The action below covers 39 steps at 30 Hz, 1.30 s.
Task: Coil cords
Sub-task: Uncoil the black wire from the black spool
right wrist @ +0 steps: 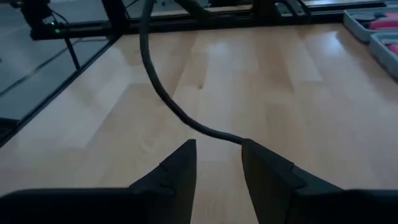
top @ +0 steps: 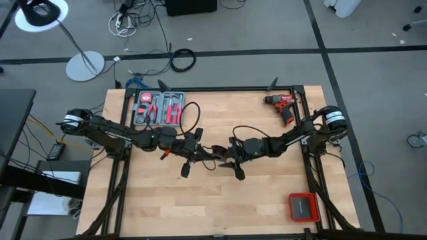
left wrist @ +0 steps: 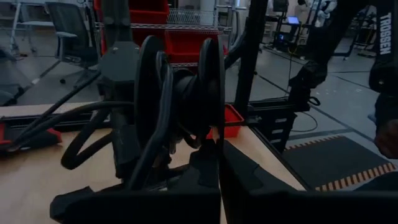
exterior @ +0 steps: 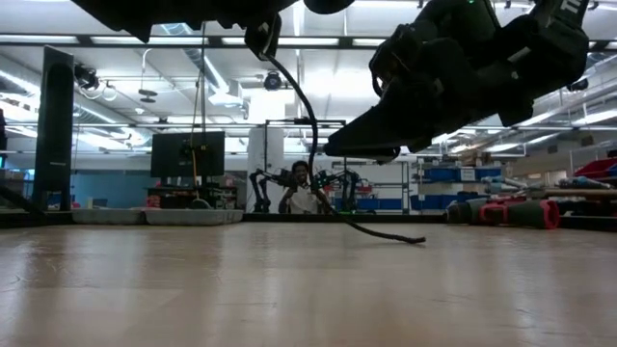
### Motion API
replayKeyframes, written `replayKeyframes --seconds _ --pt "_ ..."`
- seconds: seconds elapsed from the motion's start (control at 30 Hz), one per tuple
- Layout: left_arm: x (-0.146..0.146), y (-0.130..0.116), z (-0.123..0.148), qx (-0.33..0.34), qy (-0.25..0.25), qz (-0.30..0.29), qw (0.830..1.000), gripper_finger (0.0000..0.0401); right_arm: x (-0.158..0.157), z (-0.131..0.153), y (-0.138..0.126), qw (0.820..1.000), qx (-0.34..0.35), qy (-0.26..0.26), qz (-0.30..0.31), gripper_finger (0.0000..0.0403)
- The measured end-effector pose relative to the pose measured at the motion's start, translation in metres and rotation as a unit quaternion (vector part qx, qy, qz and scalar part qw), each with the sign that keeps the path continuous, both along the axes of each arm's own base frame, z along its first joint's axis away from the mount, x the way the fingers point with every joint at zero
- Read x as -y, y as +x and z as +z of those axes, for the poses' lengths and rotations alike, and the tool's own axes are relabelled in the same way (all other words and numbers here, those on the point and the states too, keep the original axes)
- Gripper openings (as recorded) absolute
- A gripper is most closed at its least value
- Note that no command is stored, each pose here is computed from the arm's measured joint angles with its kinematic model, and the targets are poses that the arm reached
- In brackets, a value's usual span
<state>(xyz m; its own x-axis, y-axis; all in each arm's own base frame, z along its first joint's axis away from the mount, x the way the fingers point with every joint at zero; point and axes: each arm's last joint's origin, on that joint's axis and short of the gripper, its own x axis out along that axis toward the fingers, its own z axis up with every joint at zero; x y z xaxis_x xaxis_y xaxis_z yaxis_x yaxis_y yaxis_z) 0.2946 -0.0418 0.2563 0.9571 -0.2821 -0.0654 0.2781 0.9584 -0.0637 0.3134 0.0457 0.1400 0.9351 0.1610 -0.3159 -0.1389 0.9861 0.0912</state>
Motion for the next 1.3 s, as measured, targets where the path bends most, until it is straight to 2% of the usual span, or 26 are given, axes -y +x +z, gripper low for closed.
replayKeyframes --seconds 0.23,0.53,0.67,0.87,1.03,1.3 --pt "0.002 -0.001 0.0 -0.003 -0.002 -0.031 1.0 0.0 0.0 0.001 0.0 1.0 0.005 0.009 0.012 0.0128" --pt "-0.001 0.0 0.001 0.011 0.011 -0.011 1.0 0.0 -0.01 0.006 0.0 0.999 0.037 -0.014 0.035 0.0128" --pt "-0.002 0.0 0.001 0.012 0.018 0.01 1.0 0.0 -0.015 0.006 -0.001 0.997 0.043 -0.04 0.046 0.0128" --pt "-0.003 0.001 0.004 0.03 0.022 0.026 0.999 0.0 -0.02 0.007 -0.002 0.994 0.051 -0.095 0.004 0.0128" --pt "-0.004 0.001 0.006 0.038 0.022 0.038 0.998 0.0 -0.029 0.011 -0.003 0.986 0.079 -0.146 0.001 0.0128" --pt "-0.005 0.001 0.007 0.047 0.033 0.056 0.997 0.0 -0.03 0.013 -0.003 0.982 0.085 -0.17 -0.017 0.0128"
